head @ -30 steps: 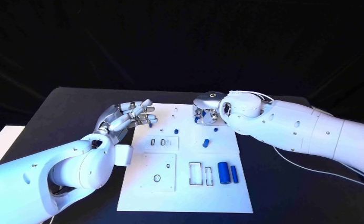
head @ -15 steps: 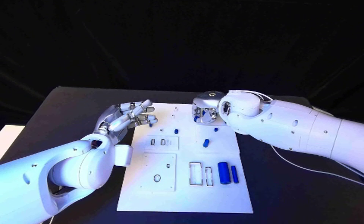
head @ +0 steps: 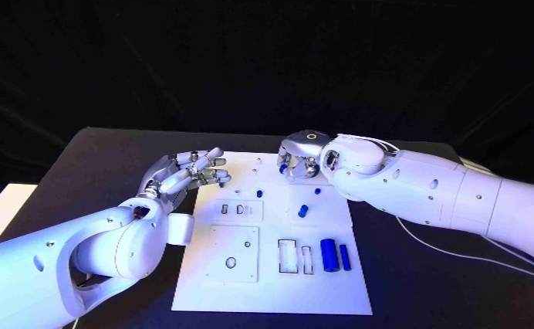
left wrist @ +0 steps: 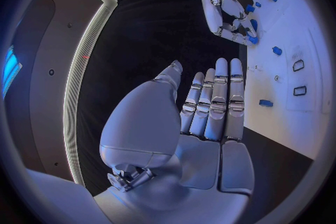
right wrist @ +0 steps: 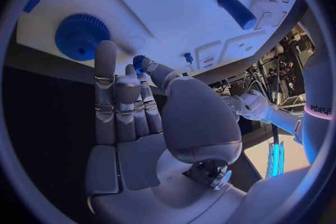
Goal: Assemble the parts on the task board
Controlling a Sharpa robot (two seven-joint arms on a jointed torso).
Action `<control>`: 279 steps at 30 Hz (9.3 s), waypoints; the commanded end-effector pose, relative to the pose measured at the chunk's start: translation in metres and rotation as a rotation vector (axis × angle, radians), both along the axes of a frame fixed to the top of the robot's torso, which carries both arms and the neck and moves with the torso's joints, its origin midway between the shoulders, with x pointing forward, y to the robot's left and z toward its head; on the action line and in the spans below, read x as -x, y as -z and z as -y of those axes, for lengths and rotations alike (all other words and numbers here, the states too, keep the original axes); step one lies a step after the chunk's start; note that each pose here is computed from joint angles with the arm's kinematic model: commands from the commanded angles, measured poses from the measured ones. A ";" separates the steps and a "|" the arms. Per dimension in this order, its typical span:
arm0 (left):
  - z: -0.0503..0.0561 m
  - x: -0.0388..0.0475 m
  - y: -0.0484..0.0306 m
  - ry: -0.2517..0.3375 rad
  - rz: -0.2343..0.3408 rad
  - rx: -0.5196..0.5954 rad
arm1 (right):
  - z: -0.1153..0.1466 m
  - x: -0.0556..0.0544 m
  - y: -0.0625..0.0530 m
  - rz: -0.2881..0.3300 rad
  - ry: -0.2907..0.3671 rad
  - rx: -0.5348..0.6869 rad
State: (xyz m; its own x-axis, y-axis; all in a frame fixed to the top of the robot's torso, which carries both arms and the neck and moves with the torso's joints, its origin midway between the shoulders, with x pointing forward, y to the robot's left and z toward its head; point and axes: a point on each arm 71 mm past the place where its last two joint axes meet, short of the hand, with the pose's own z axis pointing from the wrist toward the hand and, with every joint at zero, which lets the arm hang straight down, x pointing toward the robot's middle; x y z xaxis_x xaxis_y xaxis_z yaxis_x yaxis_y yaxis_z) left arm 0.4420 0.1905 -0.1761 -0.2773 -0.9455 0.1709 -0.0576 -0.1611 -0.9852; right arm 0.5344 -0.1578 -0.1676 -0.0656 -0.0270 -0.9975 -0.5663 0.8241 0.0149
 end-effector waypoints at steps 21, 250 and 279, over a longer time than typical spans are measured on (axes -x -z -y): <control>0.005 0.0025 -0.0031 0.034 0.007 0.019 | -0.032 -0.010 -0.012 0.121 0.016 -0.113; -0.009 -0.0075 0.0024 0.013 -0.006 0.003 | 0.107 0.025 -0.003 -0.039 0.115 -0.375; -0.010 -0.0092 0.0035 0.007 -0.008 0.000 | 0.132 0.016 0.040 -0.142 0.208 -0.309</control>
State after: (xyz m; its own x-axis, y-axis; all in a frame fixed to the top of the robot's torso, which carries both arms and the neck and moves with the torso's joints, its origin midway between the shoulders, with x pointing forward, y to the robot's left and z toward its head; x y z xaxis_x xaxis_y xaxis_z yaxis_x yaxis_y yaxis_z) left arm 0.4514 0.2032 -0.1811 -0.2630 -0.9507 0.1642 -0.0718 -0.1504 -0.9860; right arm 0.5189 -0.2908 -0.2057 -0.1544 0.3070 -0.9391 -0.3617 0.8669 0.3429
